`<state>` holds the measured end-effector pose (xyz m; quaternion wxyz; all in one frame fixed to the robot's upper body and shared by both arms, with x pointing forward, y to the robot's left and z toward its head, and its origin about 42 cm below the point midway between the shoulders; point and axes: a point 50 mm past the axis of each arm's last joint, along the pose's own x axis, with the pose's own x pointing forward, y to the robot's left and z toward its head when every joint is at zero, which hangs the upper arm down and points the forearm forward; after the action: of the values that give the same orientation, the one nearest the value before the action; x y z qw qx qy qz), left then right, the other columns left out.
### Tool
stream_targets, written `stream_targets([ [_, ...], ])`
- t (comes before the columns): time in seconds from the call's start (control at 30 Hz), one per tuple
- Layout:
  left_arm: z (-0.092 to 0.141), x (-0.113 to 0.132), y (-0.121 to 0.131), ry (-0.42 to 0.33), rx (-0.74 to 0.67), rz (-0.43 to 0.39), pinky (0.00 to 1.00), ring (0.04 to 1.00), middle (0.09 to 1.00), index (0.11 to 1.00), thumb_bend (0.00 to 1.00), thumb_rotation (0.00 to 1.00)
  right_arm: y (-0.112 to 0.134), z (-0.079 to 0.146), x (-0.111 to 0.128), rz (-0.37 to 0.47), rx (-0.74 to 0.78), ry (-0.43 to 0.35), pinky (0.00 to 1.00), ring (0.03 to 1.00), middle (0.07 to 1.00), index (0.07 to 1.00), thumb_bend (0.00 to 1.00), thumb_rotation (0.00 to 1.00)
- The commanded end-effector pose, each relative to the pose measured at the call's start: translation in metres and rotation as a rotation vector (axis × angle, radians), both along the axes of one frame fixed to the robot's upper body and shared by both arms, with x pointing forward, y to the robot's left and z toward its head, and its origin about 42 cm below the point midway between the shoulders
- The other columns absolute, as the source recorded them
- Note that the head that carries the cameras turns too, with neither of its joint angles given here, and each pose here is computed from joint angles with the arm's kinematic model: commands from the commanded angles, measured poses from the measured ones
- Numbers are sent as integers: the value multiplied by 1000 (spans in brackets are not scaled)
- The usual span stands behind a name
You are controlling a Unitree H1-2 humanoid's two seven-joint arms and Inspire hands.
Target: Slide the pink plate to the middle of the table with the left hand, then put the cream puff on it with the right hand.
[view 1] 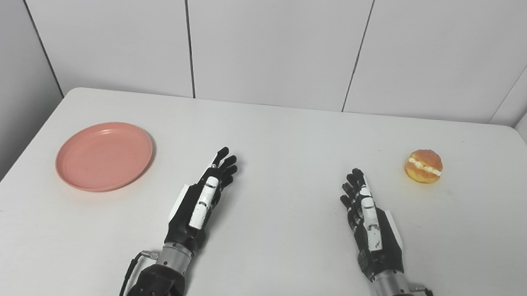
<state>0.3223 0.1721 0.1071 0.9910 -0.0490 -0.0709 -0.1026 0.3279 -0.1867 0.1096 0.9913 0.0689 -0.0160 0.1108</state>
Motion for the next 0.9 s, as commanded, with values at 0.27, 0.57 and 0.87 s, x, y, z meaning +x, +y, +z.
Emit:
stream_targets([
  [0.27, -63, -29, -2, 210, 34, 26, 975, 973, 990, 991, 468, 1000, -18, -29, -9, 11, 33, 82, 1000, 1000, 1000, 1000, 272, 1000],
  [0.57, -74, -22, -25, 218, 54, 15, 955, 963, 982, 983, 424, 1000, -34, -38, -3, 2, 44, 91, 1000, 1000, 1000, 1000, 205, 1000],
  [0.87, -77, -18, -39, 217, 75, 29, 930, 952, 967, 969, 401, 1000, -41, -39, -1, 7, 67, 93, 1000, 1000, 1000, 1000, 181, 1000],
])
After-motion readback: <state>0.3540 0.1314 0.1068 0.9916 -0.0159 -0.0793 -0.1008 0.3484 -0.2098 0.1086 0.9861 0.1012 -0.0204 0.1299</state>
